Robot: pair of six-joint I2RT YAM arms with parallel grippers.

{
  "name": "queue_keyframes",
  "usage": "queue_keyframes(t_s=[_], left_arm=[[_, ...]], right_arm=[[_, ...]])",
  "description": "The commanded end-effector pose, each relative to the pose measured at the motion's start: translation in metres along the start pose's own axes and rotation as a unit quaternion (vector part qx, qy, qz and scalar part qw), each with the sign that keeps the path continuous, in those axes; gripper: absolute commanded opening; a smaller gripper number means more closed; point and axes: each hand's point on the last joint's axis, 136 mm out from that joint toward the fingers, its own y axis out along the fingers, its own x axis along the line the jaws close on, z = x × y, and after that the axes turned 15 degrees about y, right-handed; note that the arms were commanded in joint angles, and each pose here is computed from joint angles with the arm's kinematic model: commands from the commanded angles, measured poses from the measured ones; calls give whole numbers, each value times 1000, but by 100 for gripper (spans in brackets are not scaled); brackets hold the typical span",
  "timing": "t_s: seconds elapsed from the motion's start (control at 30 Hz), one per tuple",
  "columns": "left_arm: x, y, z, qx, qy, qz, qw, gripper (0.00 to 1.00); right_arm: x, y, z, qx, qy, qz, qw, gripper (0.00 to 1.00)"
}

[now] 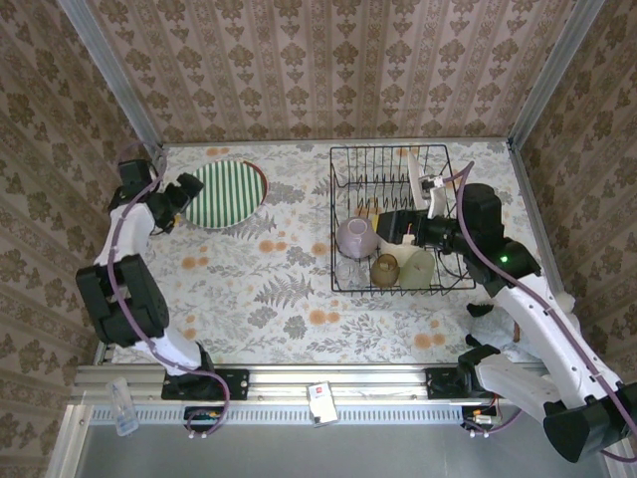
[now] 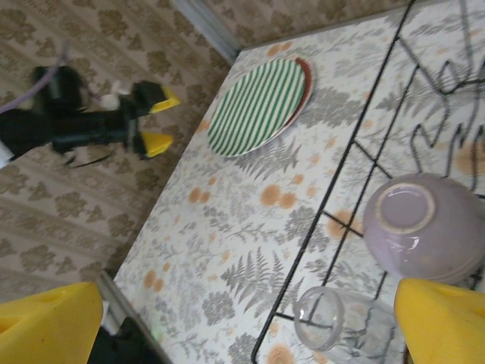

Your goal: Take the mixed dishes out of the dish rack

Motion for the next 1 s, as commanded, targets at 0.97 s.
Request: queue_keyframes(t_s=[0.97], left_arm=[[-204, -180, 132, -172, 338, 434, 817, 100]], right_arm=[[-129, 30, -89, -62, -142, 531, 833, 86]])
